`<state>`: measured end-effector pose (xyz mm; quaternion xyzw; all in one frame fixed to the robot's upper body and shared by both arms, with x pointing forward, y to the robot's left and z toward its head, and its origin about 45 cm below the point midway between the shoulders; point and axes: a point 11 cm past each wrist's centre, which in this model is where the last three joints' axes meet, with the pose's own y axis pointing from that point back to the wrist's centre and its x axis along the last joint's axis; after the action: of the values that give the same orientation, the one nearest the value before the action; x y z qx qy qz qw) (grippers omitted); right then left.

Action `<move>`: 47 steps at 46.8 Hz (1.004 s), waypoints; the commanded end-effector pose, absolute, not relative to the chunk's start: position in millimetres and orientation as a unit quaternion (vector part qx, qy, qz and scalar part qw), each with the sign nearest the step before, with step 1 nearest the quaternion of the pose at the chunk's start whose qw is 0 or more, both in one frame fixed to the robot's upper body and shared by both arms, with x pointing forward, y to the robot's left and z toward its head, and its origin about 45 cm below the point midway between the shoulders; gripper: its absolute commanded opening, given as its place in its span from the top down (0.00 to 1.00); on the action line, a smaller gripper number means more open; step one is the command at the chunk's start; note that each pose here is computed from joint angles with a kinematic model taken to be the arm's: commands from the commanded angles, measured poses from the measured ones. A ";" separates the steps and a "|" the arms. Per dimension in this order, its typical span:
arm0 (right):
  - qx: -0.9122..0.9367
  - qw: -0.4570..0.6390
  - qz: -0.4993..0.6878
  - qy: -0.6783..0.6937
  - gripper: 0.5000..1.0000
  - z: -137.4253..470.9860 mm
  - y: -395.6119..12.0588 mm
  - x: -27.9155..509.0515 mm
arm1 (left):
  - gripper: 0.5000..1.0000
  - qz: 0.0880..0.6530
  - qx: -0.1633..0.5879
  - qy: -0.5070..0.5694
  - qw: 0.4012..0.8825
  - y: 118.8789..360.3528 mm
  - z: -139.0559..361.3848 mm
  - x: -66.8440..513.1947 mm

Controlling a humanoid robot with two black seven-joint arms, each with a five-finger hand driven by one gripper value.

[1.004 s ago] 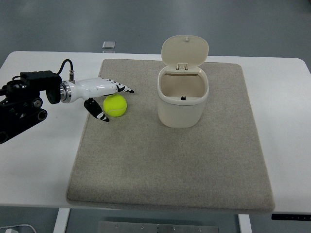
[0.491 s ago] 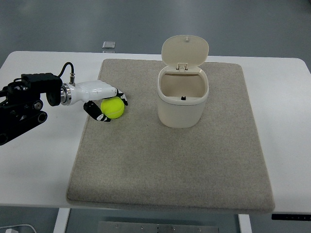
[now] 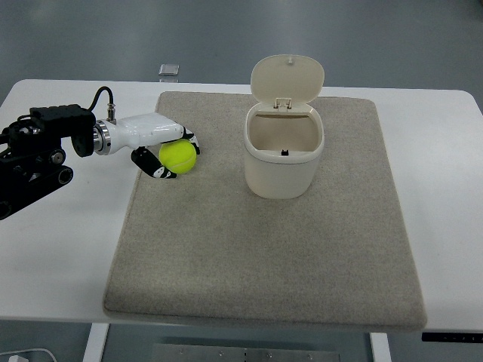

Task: Put tennis ball into box with left hand
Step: 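Close the left hand fingers around the yellow tennis ball, then lift the ball and carry it over the cream bin opening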

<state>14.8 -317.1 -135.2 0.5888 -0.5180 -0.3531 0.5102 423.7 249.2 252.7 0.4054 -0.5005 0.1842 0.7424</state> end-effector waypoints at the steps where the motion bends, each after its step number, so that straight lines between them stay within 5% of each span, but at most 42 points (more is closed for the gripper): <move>1: 0.589 0.510 -0.353 -0.518 0.12 -135.2 -317.1 14.7 | 1.00 0.183 0.404 -0.510 0.737 254.5 264.1 421.3; 38: 0.589 0.510 -0.354 -0.518 0.12 -135.3 -316.6 14.7 | 1.00 0.130 0.322 -0.627 0.697 204.1 384.6 398.3; 47: 0.589 0.510 -0.353 -0.518 0.12 -135.2 -317.2 14.8 | 1.00 0.099 0.288 -0.641 0.705 168.1 390.2 392.4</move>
<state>14.6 -317.1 -135.2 0.5888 -0.5179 -0.3533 0.5102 394.4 176.7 387.5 0.2955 -0.6361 0.1085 0.7045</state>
